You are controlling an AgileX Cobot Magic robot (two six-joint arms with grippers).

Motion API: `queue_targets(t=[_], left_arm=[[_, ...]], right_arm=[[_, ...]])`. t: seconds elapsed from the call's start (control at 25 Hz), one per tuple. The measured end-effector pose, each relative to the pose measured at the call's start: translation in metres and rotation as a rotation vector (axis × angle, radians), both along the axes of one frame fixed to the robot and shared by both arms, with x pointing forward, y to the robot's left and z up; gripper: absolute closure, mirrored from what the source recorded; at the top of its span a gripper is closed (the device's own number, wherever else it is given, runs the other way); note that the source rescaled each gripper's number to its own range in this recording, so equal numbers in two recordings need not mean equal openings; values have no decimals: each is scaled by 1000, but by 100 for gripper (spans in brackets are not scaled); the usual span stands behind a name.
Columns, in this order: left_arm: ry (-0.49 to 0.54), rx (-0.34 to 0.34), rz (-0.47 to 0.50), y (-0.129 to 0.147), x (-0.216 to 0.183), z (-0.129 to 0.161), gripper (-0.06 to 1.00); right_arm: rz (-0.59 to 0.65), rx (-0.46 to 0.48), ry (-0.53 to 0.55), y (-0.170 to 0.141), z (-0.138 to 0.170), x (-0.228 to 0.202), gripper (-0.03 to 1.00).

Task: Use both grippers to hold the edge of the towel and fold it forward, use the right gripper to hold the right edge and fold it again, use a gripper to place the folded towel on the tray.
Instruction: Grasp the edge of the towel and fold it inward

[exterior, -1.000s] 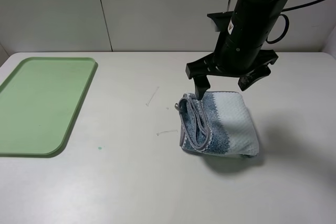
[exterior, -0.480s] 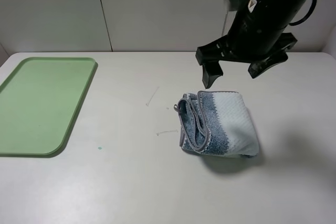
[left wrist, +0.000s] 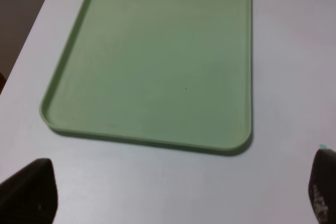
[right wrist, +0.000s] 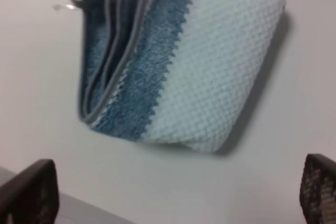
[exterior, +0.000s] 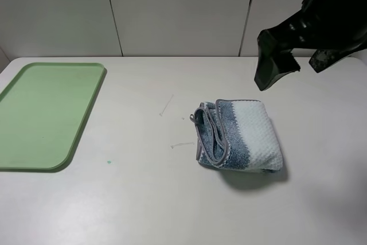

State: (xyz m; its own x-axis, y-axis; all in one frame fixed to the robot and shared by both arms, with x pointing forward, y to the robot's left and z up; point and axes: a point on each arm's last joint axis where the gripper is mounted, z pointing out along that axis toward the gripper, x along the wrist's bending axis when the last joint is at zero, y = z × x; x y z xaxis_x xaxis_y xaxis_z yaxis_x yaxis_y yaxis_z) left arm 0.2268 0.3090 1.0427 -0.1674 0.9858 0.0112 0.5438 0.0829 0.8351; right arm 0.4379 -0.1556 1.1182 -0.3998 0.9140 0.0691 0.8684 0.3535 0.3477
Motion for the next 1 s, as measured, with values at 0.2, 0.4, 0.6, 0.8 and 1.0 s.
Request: queue_targets(t=[0.2,0.4,0.6,0.8,1.0], left_arm=[[0,0,0,0,0,0,-1],[0,0,0,0,0,0,-1],[0,0,0,0,0,0,-1],[0,0,0,0,0,0,-1],[0,0,0,0,0,0,-1]], right_arm=[[14,40,-14,-18,3,-29,-3],[15,48,-21,-37,-5,-56,-3],[16,79,-69,-54,-2,-79,-3],[38,102,-135,-69,1,-98,-3],[60,119,-178,-84,-6,-119,-3]])
